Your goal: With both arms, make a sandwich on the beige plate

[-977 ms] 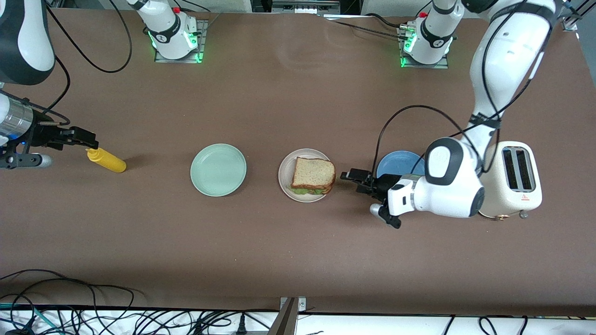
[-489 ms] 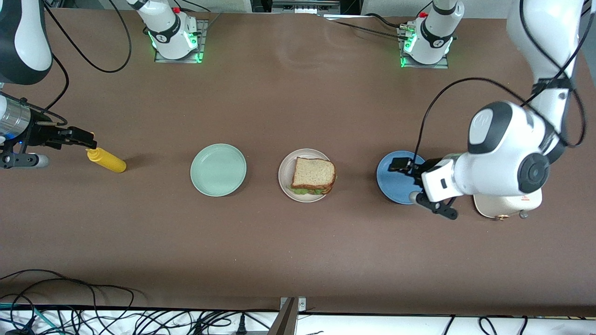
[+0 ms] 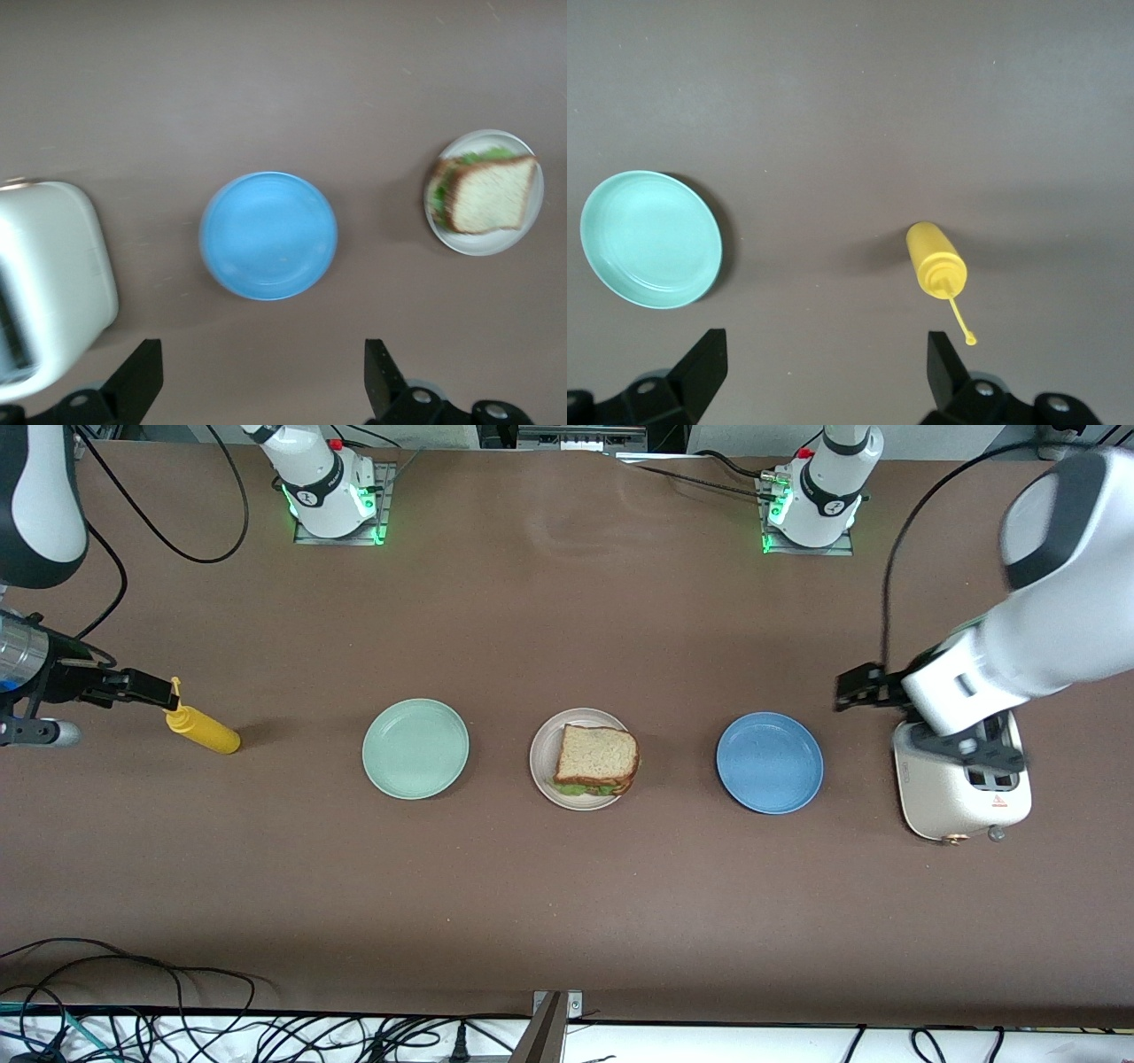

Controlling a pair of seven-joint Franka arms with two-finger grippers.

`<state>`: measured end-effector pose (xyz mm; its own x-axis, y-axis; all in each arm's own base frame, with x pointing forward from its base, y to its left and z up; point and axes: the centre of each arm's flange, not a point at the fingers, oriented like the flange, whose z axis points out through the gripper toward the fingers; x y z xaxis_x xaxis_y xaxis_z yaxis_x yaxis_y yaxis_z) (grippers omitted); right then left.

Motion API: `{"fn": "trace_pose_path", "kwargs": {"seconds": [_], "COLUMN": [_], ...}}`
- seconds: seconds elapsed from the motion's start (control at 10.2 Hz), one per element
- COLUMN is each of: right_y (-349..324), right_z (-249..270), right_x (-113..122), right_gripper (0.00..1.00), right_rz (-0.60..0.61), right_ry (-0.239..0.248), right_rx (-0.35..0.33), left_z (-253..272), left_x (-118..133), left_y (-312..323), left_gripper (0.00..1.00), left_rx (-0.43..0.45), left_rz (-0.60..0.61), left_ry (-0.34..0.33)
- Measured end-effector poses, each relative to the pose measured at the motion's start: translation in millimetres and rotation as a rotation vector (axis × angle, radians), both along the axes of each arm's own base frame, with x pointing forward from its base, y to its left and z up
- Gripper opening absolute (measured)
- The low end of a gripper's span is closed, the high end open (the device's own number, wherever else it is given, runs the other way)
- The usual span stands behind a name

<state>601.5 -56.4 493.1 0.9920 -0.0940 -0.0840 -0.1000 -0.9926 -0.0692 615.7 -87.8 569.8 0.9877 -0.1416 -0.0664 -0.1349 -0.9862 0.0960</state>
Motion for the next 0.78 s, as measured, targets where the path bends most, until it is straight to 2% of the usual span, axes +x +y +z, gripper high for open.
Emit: {"fn": "trace_pose_path", "kwargs": {"seconds": [0.2,0.39,0.59,0.78], "right_y": [-5.1,-7.0,-3.3,-3.8], "right_z": [0.4,1.9,1.0,13.5], "right_x": [0.6,1.1,1.8,5.6], "right_gripper": [1.00,1.00,1.00,1.00], "right_rz": [-0.066,-0.061,-0.037,-0.039], "right_ry": [-0.003,-0.004,0.001,-0.027], "right_rx": [0.025,-0.006,-0.060,-0.067], "left_z": [40.3,54.9,50.8,41.1], "left_x": [-28.0,-52.0,-63.0,-65.9], "left_y": [24.2,26.6,18.5,19.2], "left_gripper": [1.00,1.00,1.00,1.00], "left_rx": [0.025,0.054,0.096,0.102], "left_rz": [0.045,0.051,0.076,0.090], "left_ry": [-0.043,-0.039,-0.028,-0.006]}}
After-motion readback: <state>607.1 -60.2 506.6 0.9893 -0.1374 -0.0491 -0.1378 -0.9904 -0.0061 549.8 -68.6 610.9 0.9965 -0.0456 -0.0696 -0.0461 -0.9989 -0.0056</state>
